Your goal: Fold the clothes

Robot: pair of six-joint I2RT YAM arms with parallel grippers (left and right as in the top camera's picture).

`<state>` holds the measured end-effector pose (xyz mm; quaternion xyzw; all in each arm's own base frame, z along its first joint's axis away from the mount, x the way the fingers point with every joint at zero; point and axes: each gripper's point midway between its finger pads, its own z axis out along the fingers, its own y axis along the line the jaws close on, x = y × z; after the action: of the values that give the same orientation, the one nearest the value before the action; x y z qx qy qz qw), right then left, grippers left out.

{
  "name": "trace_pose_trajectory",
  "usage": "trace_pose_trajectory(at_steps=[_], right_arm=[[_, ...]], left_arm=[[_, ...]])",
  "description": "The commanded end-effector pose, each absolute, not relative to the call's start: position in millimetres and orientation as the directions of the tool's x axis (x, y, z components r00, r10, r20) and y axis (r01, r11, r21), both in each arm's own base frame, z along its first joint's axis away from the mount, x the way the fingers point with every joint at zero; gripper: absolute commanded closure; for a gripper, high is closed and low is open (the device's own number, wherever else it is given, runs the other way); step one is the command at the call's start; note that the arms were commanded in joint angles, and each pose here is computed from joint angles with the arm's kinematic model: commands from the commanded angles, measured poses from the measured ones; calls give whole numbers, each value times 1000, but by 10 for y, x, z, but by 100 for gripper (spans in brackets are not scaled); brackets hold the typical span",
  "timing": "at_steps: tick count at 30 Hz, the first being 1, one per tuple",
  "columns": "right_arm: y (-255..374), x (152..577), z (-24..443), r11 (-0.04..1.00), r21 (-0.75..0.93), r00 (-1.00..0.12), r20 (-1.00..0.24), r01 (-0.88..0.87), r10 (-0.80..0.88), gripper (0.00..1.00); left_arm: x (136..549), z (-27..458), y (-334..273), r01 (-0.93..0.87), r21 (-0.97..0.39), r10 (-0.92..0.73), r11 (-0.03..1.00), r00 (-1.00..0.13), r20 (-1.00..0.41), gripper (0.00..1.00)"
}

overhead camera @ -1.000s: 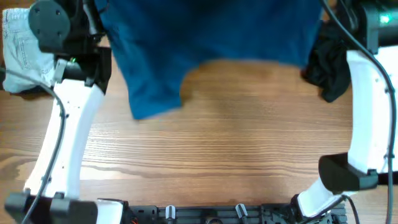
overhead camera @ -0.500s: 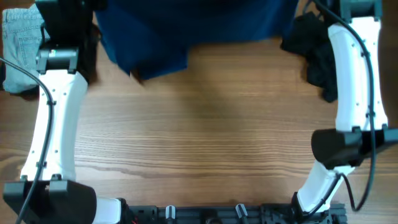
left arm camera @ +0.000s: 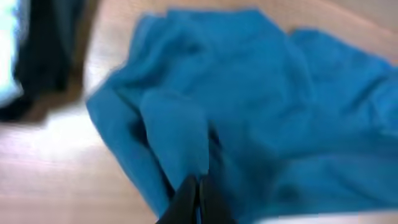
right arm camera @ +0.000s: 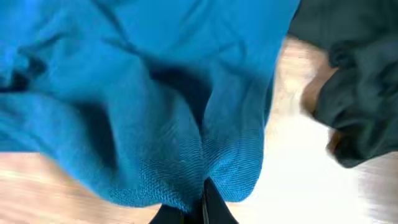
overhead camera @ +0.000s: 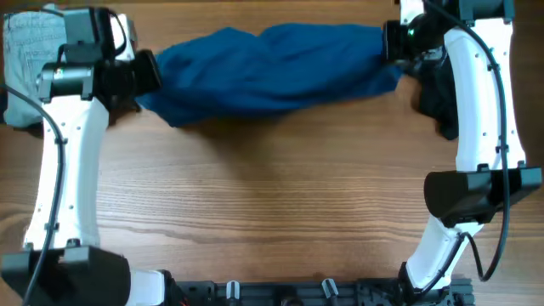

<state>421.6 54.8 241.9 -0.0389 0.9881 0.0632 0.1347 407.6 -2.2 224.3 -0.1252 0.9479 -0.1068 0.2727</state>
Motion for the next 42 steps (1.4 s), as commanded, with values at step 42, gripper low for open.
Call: trace_pose_trajectory(at_steps=[42], right_arm=[[394,4699,5629,986,-99,183,-980,-134,-73,96]], left_arm=[[4605,6306,23,251,-333,-405,909,339,-849,95]])
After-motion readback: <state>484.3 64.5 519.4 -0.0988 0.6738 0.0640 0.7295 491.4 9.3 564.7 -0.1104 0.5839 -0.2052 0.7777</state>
